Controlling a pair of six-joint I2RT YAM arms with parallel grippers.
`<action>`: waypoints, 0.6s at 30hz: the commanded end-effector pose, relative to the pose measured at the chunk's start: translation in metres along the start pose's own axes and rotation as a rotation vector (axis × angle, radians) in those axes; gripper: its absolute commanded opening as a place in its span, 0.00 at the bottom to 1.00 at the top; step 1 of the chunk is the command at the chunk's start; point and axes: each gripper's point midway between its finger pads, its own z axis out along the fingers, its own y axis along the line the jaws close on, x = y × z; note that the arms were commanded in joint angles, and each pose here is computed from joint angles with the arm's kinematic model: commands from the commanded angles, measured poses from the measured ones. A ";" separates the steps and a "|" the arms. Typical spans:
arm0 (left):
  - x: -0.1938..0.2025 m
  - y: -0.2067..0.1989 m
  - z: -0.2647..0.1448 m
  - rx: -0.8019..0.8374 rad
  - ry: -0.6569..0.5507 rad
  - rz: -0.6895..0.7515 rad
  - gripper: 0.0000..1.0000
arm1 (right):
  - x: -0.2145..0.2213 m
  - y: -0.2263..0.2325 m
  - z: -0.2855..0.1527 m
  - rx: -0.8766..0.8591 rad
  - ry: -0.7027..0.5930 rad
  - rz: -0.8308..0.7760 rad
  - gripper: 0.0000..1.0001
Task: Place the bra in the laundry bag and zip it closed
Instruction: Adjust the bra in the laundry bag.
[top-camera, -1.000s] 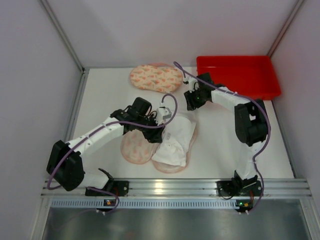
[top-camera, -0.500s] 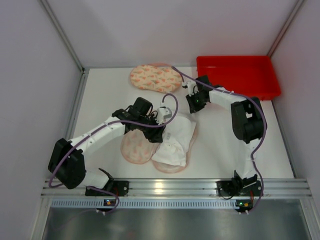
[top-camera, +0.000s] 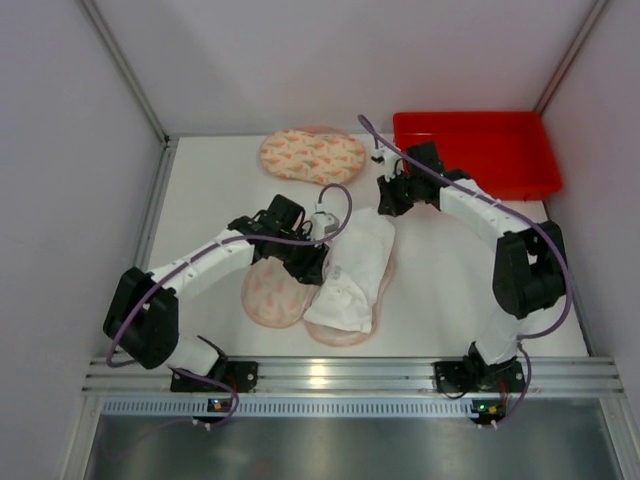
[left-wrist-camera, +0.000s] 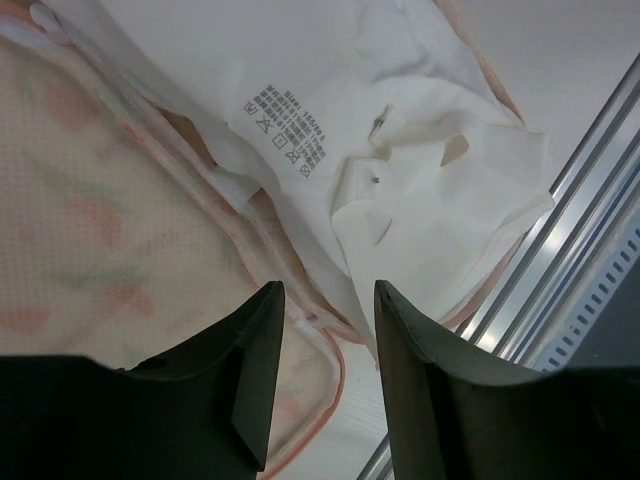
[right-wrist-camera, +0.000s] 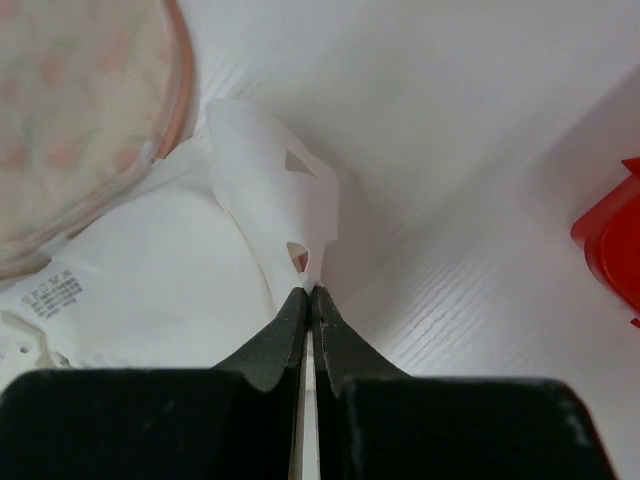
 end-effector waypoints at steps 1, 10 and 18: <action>0.007 0.009 0.011 0.000 0.020 -0.139 0.47 | -0.004 0.032 -0.010 -0.072 -0.048 -0.104 0.00; 0.015 0.070 0.003 -0.023 -0.018 -0.463 0.45 | 0.048 0.096 -0.012 -0.204 0.003 -0.297 0.00; 0.015 0.077 0.004 -0.007 -0.021 -0.506 0.44 | 0.081 0.129 -0.003 -0.257 0.070 -0.412 0.25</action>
